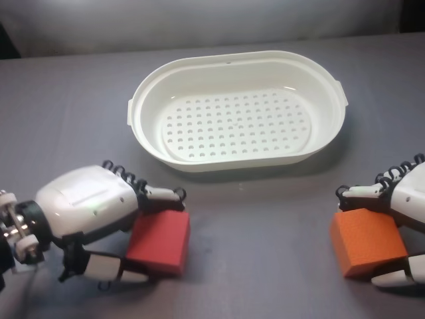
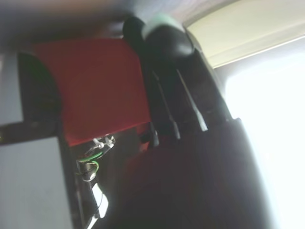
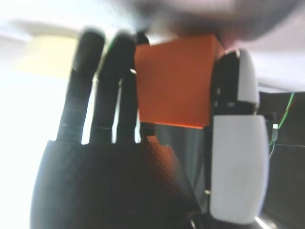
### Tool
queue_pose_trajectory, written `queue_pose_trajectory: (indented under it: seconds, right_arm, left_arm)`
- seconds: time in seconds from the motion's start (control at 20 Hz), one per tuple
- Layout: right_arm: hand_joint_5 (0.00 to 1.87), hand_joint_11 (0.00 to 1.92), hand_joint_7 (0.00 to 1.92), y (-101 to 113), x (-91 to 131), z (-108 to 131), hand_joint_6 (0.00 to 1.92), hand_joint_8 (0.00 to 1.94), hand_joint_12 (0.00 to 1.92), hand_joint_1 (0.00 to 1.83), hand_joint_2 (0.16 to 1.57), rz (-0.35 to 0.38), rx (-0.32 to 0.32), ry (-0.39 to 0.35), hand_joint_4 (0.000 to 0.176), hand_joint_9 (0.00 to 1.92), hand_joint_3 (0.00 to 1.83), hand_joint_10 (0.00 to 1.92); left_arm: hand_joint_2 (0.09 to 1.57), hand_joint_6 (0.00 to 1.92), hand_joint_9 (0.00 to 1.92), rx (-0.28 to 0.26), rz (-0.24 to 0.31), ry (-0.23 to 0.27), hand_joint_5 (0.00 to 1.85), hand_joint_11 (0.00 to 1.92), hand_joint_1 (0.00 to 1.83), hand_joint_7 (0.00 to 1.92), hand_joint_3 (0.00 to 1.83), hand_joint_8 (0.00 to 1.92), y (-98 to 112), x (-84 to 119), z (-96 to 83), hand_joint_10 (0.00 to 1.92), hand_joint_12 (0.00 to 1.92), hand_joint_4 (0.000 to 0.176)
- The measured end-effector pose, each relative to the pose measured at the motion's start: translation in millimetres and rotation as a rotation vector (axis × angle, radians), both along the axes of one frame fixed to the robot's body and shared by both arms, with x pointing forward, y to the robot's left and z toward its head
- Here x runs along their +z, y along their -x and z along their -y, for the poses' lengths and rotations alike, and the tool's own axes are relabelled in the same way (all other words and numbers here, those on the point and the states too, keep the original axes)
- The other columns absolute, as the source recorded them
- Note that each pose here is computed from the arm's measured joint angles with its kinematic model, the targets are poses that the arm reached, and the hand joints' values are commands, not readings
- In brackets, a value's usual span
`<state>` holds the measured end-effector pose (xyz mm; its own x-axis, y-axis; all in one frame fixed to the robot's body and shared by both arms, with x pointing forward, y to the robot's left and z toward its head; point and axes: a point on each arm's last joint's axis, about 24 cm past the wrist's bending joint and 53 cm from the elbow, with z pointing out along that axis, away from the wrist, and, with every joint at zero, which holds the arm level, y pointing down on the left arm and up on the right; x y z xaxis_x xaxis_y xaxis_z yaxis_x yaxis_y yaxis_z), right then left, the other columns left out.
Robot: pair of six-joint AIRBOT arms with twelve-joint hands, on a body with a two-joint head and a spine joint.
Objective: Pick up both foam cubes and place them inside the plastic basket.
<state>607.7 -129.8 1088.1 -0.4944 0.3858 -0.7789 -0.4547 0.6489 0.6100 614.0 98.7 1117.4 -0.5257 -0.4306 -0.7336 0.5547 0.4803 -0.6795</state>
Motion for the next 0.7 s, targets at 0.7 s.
queue_pose_trajectory:
  seconds: [0.7]
  right_arm:
    - [0.57,0.69,0.72,-103,103,-15,1.33,1.44,1.7,1.33,1.26,0.219,-0.109,-0.156,0.0,0.76,0.0,1.58]
  left_arm:
    - [1.16,0.97,0.92,0.243,0.178,0.159,0.78,0.84,1.37,0.9,0.0,1.19,-116,96,-11.3,1.42,1.54,0.0]
